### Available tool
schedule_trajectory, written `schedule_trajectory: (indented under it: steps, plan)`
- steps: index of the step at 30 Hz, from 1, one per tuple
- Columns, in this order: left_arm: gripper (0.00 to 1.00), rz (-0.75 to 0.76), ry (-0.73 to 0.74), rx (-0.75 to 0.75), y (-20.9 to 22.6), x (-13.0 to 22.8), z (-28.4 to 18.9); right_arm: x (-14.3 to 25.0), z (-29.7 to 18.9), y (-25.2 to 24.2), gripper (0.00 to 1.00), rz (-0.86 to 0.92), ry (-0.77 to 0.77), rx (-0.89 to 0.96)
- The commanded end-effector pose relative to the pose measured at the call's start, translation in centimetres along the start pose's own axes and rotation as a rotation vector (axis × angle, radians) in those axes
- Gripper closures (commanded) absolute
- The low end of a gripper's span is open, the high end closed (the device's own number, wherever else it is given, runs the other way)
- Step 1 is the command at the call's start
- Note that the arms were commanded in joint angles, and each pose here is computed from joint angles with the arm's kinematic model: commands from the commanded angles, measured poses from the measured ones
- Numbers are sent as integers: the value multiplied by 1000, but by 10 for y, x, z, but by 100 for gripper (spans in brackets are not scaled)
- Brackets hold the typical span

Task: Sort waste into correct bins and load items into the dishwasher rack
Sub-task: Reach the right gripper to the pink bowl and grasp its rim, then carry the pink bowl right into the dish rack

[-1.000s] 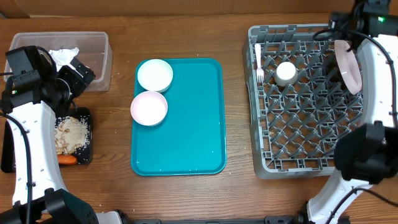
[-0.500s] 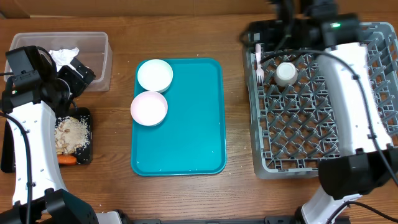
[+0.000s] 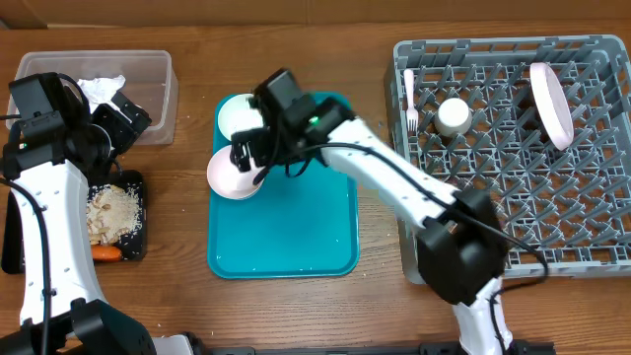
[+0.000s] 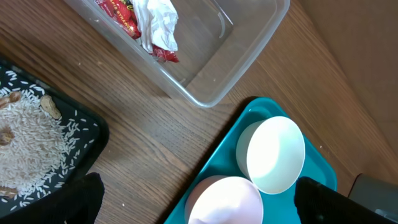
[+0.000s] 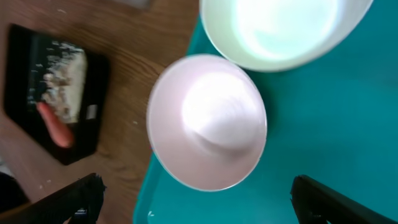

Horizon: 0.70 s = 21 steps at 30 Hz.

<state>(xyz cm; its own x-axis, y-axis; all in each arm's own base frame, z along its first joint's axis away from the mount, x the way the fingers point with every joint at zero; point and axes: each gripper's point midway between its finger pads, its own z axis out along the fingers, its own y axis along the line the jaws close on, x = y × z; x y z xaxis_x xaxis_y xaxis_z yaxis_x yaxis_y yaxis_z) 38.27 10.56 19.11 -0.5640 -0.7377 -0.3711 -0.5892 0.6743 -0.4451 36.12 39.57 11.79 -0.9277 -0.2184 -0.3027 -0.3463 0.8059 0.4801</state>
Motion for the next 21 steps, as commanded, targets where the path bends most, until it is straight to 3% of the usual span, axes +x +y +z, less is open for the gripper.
schedule_trajectory:
  steps: [1, 4, 5, 6, 9, 10, 16, 21]
  plan:
    - [0, -9, 0, 6, 0, -2, 0, 7, 22, -17, 0, 110, 24, 61]
    - [0, -9, 0, 6, 0, -2, 0, 16, 39, -28, 6, 124, 64, 84]
    - [0, -9, 0, 6, 0, -2, 0, 20, 44, -32, 14, 132, 77, 93]
    - [0, -9, 0, 6, 0, -2, 0, 23, 49, -35, 35, 136, 89, 100]
    - [0, -9, 0, 6, 0, -2, 0, 26, 54, -39, 64, 159, 102, 110]
    - [0, -9, 0, 6, 0, -2, 0, 27, 55, -40, 69, 164, 104, 111]
    - [0, -9, 0, 6, 0, -2, 0, 31, 57, -41, 69, 165, 117, 117]
    - [0, -9, 0, 6, 0, -2, 0, 37, 61, -36, 90, 156, 133, 120]
